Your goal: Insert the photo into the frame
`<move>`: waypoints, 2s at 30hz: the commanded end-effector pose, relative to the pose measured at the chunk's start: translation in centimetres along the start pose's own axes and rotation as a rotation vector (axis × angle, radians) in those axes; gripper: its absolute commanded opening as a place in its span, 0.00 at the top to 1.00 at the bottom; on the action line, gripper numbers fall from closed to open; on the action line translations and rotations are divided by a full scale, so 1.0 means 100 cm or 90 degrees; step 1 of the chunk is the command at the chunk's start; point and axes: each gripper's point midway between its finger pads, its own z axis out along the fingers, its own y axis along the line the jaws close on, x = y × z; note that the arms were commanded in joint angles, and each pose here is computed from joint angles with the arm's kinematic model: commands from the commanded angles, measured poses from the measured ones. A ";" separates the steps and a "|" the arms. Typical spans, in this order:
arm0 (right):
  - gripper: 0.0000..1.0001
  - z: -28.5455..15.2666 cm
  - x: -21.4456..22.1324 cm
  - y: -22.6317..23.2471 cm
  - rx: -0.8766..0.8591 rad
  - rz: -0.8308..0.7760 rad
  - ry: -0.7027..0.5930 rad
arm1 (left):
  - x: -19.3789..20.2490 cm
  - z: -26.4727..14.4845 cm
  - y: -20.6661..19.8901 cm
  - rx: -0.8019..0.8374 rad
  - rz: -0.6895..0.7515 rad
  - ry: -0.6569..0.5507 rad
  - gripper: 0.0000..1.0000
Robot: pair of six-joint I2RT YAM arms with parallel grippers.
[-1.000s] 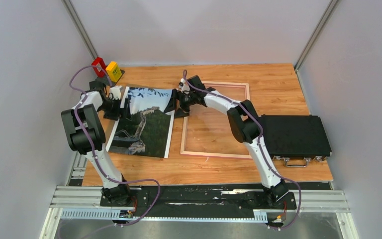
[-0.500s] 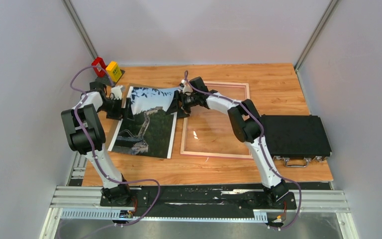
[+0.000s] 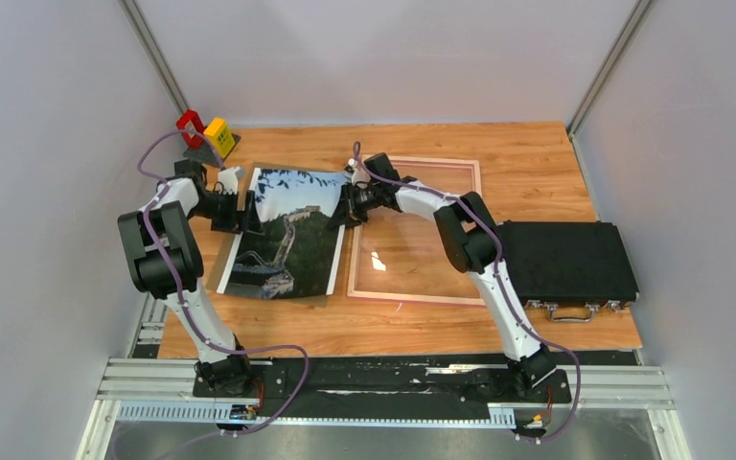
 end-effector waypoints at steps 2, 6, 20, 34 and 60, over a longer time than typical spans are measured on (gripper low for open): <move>0.99 -0.011 -0.009 0.010 -0.001 -0.040 -0.018 | 0.016 -0.008 -0.020 0.026 -0.018 0.033 0.04; 1.00 -0.028 -0.017 0.031 -0.007 -0.065 -0.040 | -0.004 -0.025 -0.021 0.002 -0.001 0.000 0.03; 1.00 -0.086 -0.037 0.101 -0.004 -0.104 -0.136 | -0.070 -0.107 -0.069 -0.093 0.050 -0.136 0.00; 1.00 -0.192 -0.064 0.140 0.180 -0.188 -0.341 | -0.119 -0.141 -0.230 -0.123 0.252 -0.240 0.00; 0.98 -0.326 -0.073 0.154 0.210 -0.113 -0.540 | -0.159 -0.030 -0.436 -0.270 0.623 -0.354 0.01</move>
